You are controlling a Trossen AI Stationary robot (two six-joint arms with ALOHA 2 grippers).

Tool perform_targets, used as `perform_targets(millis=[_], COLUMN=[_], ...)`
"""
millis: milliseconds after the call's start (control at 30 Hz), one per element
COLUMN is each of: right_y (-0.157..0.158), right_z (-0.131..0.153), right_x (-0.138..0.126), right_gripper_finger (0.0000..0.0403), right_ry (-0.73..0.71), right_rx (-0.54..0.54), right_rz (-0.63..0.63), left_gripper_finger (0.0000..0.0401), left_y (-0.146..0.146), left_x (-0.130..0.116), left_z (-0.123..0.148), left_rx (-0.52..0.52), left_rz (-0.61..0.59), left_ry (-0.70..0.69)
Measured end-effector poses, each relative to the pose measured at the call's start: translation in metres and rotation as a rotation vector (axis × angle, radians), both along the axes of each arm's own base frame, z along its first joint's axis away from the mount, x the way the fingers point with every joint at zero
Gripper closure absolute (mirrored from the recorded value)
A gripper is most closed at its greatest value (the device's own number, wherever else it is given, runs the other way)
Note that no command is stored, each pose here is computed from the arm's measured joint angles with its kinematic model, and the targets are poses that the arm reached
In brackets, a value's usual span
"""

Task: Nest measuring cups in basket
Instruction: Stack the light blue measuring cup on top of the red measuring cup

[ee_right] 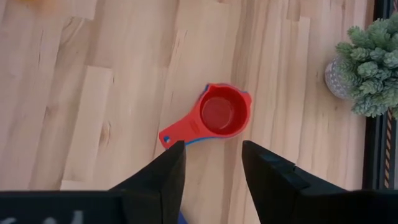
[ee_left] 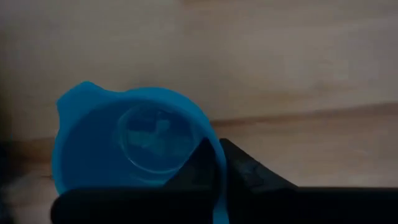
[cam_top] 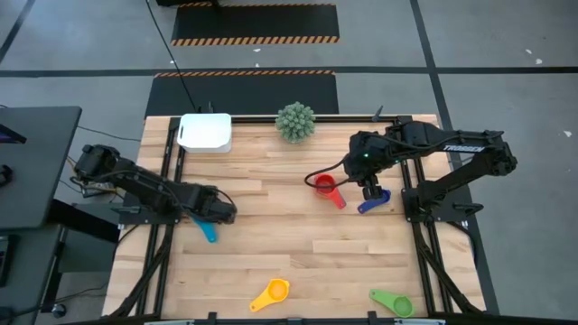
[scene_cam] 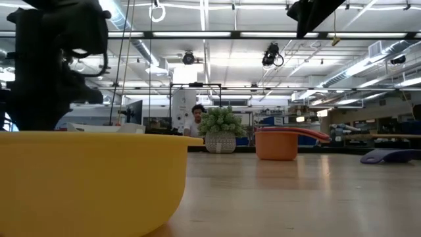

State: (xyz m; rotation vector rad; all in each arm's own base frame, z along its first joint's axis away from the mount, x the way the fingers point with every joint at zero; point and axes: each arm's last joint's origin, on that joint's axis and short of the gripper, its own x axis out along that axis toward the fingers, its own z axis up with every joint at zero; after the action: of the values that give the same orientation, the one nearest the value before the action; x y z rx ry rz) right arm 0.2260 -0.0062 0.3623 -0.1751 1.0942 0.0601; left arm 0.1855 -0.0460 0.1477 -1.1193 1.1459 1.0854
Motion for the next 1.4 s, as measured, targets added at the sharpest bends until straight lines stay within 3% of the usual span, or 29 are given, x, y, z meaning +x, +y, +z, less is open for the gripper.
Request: perform_targets(millis=[333,467,633,867,1167,1400], right_y=[0.001,0.005,0.006,0.009,0.01,0.01], right_z=[0.006,0.019,0.039,0.054,0.021,0.001], right_x=[-0.009,-0.029,-0.064,-0.113,-0.153,-0.168], right_gripper_finger=[0.0245,0.0245,0.0244,0.0243,0.0243,0.0243], right_ry=[-0.016,-0.097,-0.22,-0.382,-0.475,-0.487], right_rx=[-0.005,0.07,0.081,0.147,0.178,0.17], right_rz=[0.106,0.175,0.168,0.147,0.107,0.108], left_gripper_finger=[0.0392,0.0392,0.0392,0.0392,0.0392,0.0392], left_y=[0.007,0.011,0.016,0.026,0.056,0.072], left_x=[0.038,0.055,0.079,0.142,0.227,0.284], left_z=[0.047,0.075,0.097,0.108,0.126,0.134], left_rx=[-0.05,-0.032,0.001,0.039,0.029,0.034], left_rz=[0.035,0.041,0.005,-0.072,-0.037,-0.008], left_ry=[-0.181,-0.285,-0.317,-0.317,-0.418,-0.524])
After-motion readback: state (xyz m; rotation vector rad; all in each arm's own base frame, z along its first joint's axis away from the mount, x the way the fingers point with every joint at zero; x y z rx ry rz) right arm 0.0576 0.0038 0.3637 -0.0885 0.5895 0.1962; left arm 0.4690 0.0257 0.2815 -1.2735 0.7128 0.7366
